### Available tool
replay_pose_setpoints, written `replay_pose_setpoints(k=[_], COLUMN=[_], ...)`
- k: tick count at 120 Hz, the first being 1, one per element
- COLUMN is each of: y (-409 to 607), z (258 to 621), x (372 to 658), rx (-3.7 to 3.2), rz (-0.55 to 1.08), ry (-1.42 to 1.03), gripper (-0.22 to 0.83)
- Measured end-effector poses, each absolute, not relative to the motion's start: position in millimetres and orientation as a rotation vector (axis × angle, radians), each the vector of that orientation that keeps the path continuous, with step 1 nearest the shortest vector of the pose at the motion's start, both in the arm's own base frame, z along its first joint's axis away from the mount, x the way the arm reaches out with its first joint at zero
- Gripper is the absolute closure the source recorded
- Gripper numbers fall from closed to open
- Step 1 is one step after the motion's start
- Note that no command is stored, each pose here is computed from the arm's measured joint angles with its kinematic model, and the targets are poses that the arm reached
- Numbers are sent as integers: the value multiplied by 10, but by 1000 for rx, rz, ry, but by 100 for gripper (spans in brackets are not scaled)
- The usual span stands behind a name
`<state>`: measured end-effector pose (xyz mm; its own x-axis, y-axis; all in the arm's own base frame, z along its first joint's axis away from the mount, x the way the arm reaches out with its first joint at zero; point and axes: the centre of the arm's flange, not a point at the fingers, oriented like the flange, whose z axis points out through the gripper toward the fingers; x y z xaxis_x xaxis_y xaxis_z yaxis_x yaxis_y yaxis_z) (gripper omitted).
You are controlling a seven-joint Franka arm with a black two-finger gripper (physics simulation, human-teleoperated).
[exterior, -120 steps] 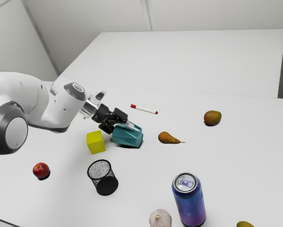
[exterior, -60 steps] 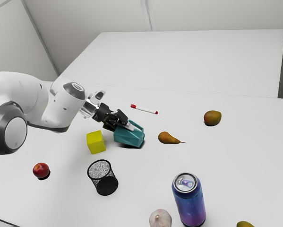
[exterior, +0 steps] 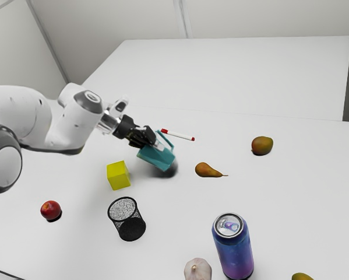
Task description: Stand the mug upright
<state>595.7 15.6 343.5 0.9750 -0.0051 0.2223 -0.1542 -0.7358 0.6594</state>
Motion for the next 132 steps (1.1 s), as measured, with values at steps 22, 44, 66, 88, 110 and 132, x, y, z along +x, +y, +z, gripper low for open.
replay_pose_setpoints(k=[22,44,66,88,110,132], y=[148,114,-44,-63,-41,-95], z=[3944,4088,3921,3691,3574,3531], x=[5910,5854,5900,5978,6031,6034], rx=[2502,2718,2879,2969,3025,3044], rz=[301,214,130,106,119,131], ry=[-276,-468,-599,-607,-592,-573], gripper=[76,77,77,77,77,77])
